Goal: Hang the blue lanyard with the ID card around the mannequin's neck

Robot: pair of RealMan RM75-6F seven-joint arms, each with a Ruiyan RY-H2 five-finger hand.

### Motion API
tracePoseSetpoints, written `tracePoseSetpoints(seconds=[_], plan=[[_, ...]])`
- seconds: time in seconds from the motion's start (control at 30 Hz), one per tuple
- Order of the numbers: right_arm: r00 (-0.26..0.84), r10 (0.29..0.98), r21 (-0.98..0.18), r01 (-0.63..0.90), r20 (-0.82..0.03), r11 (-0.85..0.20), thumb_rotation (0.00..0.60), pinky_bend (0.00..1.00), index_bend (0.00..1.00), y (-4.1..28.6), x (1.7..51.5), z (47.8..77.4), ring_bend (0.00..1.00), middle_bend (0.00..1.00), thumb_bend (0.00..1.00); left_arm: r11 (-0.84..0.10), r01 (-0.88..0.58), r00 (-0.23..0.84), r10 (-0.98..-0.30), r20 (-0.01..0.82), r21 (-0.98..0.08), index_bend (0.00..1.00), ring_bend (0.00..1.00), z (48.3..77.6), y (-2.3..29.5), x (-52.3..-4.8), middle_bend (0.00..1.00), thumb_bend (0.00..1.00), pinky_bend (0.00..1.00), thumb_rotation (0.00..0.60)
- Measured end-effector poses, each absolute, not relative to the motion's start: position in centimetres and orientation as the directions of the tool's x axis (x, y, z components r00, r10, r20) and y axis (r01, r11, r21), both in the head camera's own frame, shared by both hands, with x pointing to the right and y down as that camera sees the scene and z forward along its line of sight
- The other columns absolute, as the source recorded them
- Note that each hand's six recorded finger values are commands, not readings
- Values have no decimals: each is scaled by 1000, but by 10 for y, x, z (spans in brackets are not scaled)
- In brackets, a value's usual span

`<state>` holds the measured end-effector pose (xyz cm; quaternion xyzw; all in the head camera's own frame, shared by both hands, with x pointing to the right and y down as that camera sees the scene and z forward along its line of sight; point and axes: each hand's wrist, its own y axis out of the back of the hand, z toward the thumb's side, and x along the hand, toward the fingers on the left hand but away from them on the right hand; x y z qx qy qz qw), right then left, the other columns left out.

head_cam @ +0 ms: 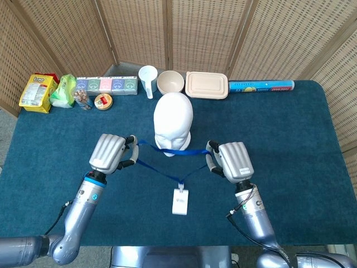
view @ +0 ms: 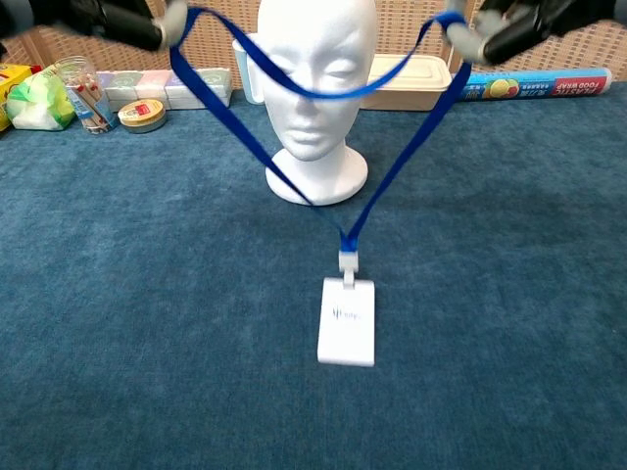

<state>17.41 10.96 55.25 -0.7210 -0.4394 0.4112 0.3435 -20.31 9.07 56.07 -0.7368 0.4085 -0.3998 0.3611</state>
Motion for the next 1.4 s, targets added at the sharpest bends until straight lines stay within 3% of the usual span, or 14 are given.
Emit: tracePoseSetpoints(seconds=[0.3, 0.47, 1.4], plan=[[253, 942, -846, 431, -221, -314, 600, 1000, 716, 78, 182, 517, 1000, 891, 579, -275, -383, 322, -934, 151, -882, 690, 1000, 514, 60, -210, 1000, 581, 1000, 474], [248, 944, -835, 455, -216, -310, 600, 1000, 716, 61, 182, 510, 1000, 891, 581, -237, -396, 300, -947, 119, -887, 690, 1000, 505, 49, -213, 1000, 580, 1000, 477], [205, 924, -841, 385, -324, -380, 600, 1000, 718, -17, 165, 549, 1000, 891, 579, -234, -325, 198, -964, 176, -917, 694, 1000, 548, -13, -224, 1000, 576, 1000, 484]])
